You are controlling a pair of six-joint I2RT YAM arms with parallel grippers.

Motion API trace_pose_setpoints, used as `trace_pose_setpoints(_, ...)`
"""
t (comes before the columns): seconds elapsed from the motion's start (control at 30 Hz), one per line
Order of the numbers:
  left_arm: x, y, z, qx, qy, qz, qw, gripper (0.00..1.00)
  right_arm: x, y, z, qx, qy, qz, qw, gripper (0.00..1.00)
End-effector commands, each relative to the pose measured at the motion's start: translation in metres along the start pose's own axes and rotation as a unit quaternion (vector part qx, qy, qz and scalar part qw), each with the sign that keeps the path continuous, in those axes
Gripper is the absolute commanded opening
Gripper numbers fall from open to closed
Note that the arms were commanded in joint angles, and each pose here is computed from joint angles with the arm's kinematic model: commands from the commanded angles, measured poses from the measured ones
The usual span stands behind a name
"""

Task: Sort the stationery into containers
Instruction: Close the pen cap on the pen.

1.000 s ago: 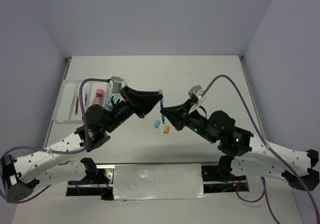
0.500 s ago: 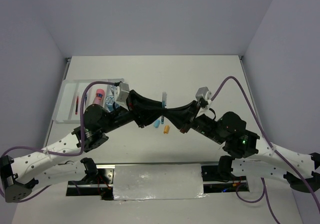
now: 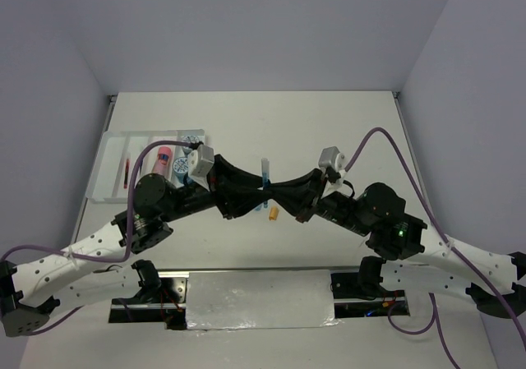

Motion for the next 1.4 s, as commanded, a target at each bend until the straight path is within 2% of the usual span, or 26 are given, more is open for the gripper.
trace_pose_setpoints(0.0,-0.013,0.018,-0.002,-0.032,-0.039,0.032,0.998,0.47,0.011,0.02,0.002,-0.025,0.051,-0.018,0.998,0.0)
trace_pose_setpoints(0.1,-0.021,0.029,-0.008,-0.058,-0.056,0.042,0.996,0.44,0.015,0.012,0.0,-0.012,0.077,-0.023,0.997,0.0)
trace_pose_setpoints(0.33,-0.03,0.028,-0.008,-0.055,-0.099,0.05,0.992,0.38,0.022,0.01,-0.003,0.005,0.116,-0.036,0.993,0.0)
trace_pose_setpoints(0.43,-0.036,0.027,-0.011,-0.054,-0.129,0.055,0.989,0.38,0.023,0.007,-0.003,0.012,0.12,-0.038,0.992,0.0)
trace_pose_setpoints(0.73,-0.041,0.038,-0.015,-0.076,-0.132,0.067,0.986,0.39,0.025,-0.005,0.0,0.033,0.133,-0.036,0.99,0.0)
trace_pose_setpoints(0.8,-0.041,0.039,-0.016,-0.077,-0.13,0.069,0.986,0.41,0.024,-0.006,0.001,0.035,0.13,-0.034,0.99,0.0)
trace_pose_setpoints(0.93,-0.042,0.042,-0.018,-0.08,-0.128,0.073,0.986,0.53,0.023,-0.011,0.002,0.041,0.128,-0.034,0.99,0.0)
trace_pose_setpoints(1.03,-0.041,0.042,-0.018,-0.078,-0.124,0.074,0.986,0.57,0.024,-0.011,0.002,0.039,0.13,-0.033,0.99,0.0)
trace_pose_setpoints(1.2,-0.039,0.038,-0.019,-0.071,-0.119,0.073,0.988,0.54,0.024,-0.006,0.0,0.031,0.128,-0.033,0.991,0.0)
trace_pose_setpoints(1.37,-0.032,0.026,-0.017,-0.051,-0.103,0.062,0.991,0.61,0.025,0.004,-0.004,0.013,0.129,-0.035,0.991,0.0)
Point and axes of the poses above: each gripper's point midway between its finger pads, its own z axis out along the fingers, its own x axis along the line the jaws close on, y = z × x, the point moved 7 cm from there along -z, back along the fingers, and after that the axes turned 2 degrees about -z, right-handed, at the moved point
